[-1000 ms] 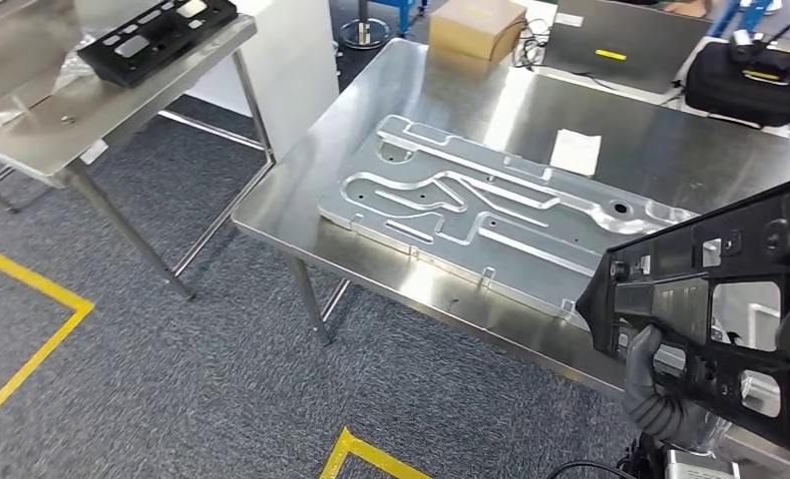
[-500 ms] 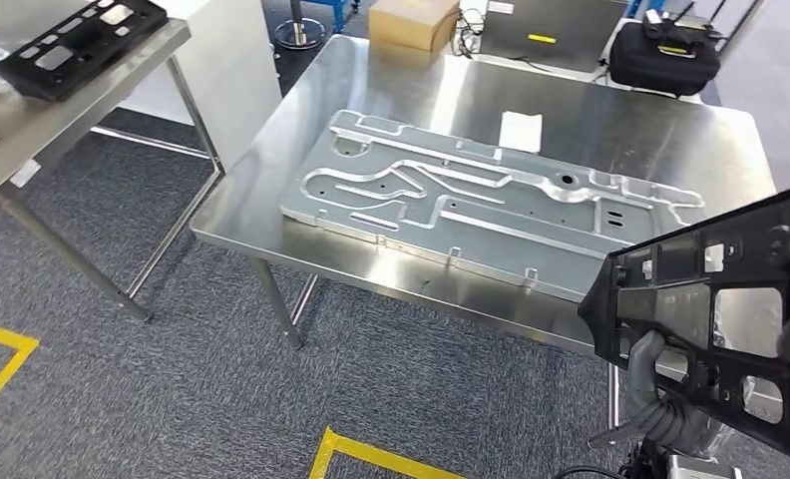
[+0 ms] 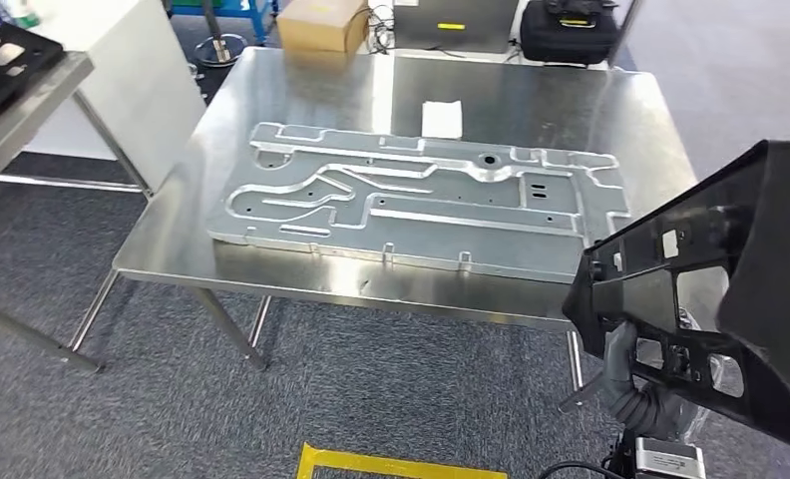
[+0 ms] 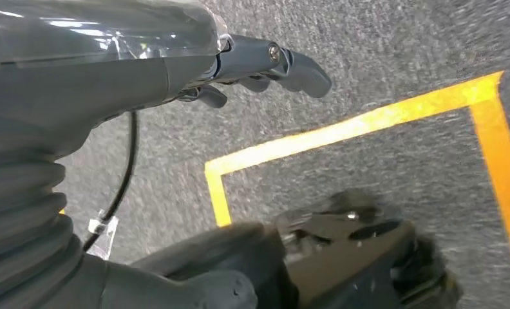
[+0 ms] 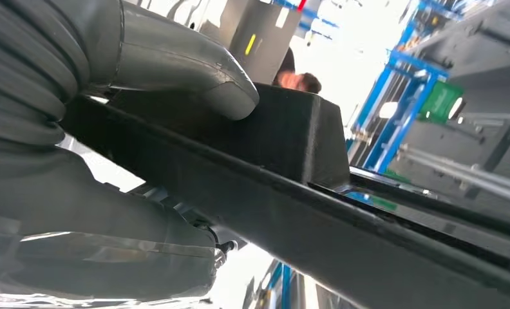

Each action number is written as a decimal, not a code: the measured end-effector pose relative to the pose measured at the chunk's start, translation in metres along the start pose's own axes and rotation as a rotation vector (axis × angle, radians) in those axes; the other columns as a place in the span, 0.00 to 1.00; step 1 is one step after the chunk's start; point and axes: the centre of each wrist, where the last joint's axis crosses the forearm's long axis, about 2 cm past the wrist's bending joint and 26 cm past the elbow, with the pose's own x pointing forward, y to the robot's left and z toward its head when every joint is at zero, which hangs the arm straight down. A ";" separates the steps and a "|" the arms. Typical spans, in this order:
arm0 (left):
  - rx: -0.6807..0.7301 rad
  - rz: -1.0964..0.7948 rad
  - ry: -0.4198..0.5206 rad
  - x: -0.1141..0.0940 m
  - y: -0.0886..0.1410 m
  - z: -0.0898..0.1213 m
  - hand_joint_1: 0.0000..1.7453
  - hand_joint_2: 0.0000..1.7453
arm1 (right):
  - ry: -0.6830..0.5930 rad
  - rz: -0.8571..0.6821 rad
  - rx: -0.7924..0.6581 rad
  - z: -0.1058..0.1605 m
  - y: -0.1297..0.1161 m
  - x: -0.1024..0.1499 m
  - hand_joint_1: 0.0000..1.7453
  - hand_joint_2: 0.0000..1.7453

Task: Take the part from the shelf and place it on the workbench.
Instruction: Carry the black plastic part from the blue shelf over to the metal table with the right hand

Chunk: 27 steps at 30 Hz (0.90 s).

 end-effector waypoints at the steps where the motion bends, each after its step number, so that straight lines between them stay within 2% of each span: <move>1: -0.001 0.001 0.001 0.000 -0.001 0.000 0.00 1.00 | 0.000 -0.001 0.000 0.000 0.000 0.000 1.00 1.00; 7: -0.006 0.005 -0.008 0.005 -0.004 0.000 0.00 1.00 | -0.002 -0.002 -0.002 -0.001 0.001 0.000 1.00 1.00; 19: -0.011 0.009 -0.019 0.001 -0.005 0.001 0.00 1.00 | -0.022 0.014 0.009 0.001 0.001 0.000 1.00 1.00; 27: -0.006 0.018 -0.016 -0.003 -0.002 0.001 0.00 1.00 | -0.041 -0.083 0.043 -0.011 0.017 0.001 1.00 1.00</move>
